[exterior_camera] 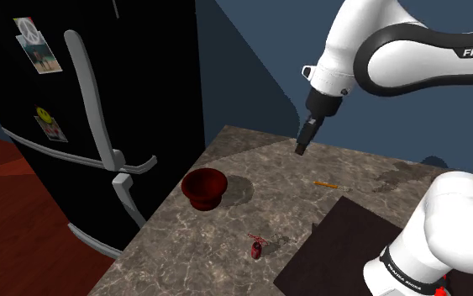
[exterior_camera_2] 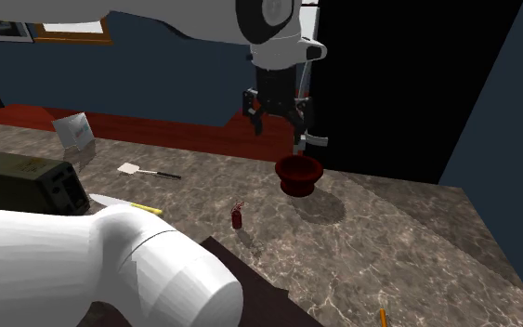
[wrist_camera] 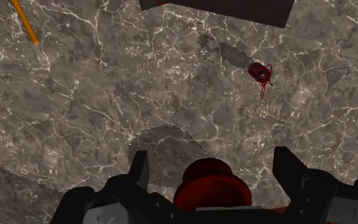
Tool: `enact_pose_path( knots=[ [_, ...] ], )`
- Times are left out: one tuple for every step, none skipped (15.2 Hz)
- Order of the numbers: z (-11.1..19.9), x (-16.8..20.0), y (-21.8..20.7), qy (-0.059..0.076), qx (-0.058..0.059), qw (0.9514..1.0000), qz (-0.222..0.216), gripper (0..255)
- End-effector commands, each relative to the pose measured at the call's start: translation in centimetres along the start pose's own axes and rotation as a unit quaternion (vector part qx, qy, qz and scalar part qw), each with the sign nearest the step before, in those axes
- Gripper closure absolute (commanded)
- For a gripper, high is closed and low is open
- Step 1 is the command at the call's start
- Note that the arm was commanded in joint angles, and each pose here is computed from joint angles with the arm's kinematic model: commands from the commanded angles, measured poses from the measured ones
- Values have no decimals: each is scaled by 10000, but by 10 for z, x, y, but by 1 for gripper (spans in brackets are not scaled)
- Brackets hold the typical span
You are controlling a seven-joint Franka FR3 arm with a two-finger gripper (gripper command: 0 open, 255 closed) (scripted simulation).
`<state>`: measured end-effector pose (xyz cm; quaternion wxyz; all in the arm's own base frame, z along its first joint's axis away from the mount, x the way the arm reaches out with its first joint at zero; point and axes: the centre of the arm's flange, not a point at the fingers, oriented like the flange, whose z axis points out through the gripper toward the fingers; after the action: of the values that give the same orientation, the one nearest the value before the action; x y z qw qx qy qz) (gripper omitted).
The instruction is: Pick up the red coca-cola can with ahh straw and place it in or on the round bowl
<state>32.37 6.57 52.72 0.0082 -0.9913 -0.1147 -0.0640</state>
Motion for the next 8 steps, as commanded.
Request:
enact_pose_path(
  knots=[
    [22, 0, -12, 1, 26, 9999, -109, 0],
    [34, 1, -17, -4, 39, 9999, -164, 0],
    [46, 3, -23, -10, 53, 9997, -219, 0],
    [58, 4, -28, -16, 66, 9996, -273, 0],
    [69, 5, -34, -21, 79, 9994, -328, 0],
    [81, 6, -39, -27, 93, 9992, -382, 0],
    [93, 7, -45, -33, 106, 9990, -437, 0],
    [105, 8, -51, -38, 119, 9987, -491, 0]
  ],
)
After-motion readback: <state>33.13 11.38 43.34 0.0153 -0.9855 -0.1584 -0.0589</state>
